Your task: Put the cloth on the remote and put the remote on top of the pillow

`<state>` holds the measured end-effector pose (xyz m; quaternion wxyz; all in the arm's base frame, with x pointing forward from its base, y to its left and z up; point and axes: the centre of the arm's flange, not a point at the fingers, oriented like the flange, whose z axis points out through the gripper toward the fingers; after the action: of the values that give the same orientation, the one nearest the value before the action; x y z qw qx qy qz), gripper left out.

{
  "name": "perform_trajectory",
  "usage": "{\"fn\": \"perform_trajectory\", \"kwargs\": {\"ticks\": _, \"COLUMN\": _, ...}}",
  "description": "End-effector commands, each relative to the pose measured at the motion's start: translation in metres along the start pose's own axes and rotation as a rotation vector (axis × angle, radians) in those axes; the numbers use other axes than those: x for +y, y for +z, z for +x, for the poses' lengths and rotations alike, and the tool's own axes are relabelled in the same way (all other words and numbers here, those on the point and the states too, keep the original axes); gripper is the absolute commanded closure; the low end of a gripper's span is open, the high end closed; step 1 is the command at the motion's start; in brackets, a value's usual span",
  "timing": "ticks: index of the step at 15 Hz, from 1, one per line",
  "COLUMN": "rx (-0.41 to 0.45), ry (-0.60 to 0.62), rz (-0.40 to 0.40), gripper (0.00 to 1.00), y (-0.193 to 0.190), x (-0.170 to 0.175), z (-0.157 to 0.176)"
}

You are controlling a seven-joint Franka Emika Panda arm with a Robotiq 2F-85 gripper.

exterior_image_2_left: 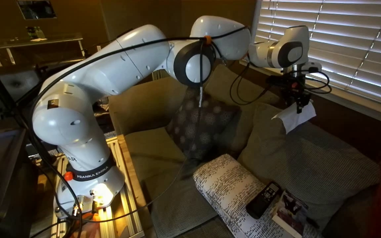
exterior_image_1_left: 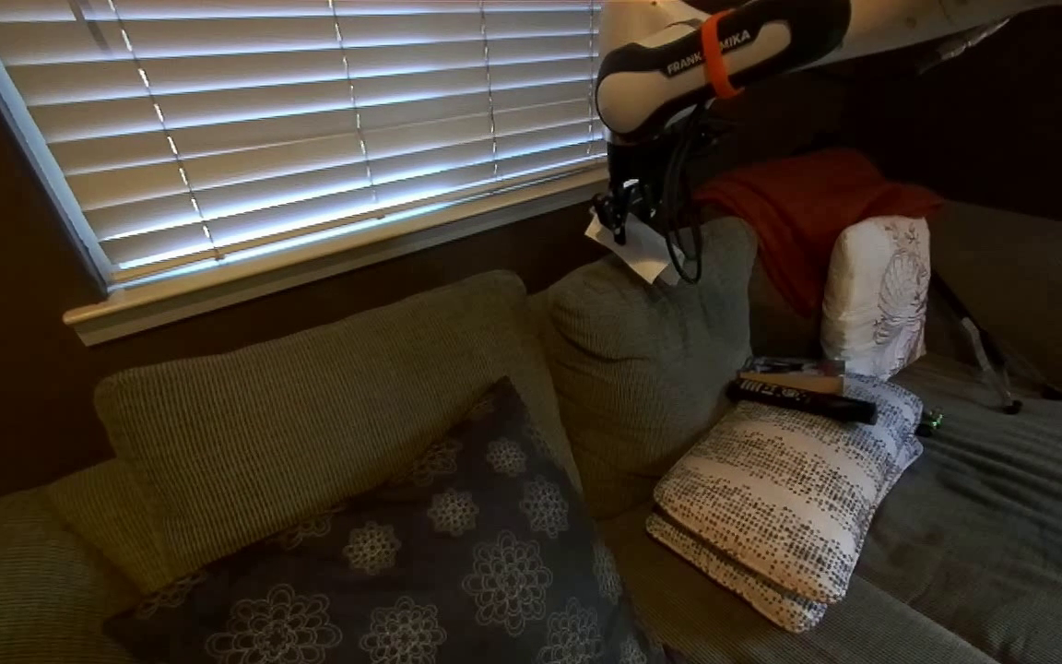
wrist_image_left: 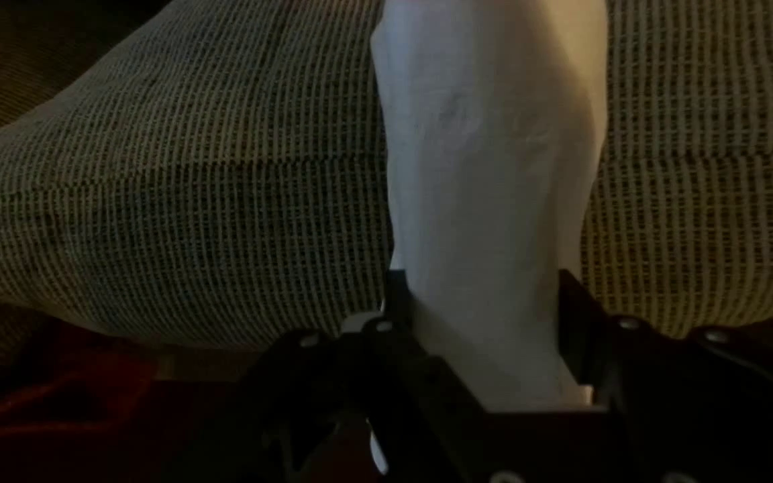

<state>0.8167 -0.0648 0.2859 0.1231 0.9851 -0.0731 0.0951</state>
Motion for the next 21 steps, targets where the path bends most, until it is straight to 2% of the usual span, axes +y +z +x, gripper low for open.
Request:
{"fn": "perform_trajectory", "kwargs": {"ticks": 1, "rx": 0.015, "ry": 0.023, "rz": 0.064, "gripper": 0.72, "y": 0.014, "x": -0.001, "z": 0.049}}
{"fn": "perform_trajectory", "kwargs": {"ticks": 12, "rx": 0.124, "ry": 0.084, "rz": 0.132, "gripper": 0.72, "y": 0.044, "x": 0.000, "z": 0.060}}
{"fn": "perform_trajectory", "kwargs": {"ticks": 21, "rx": 0.125, "ry": 0.105, "rz": 0.138, "gripper": 0.72, "y": 0.061, "x": -0.002, "z": 0.062}}
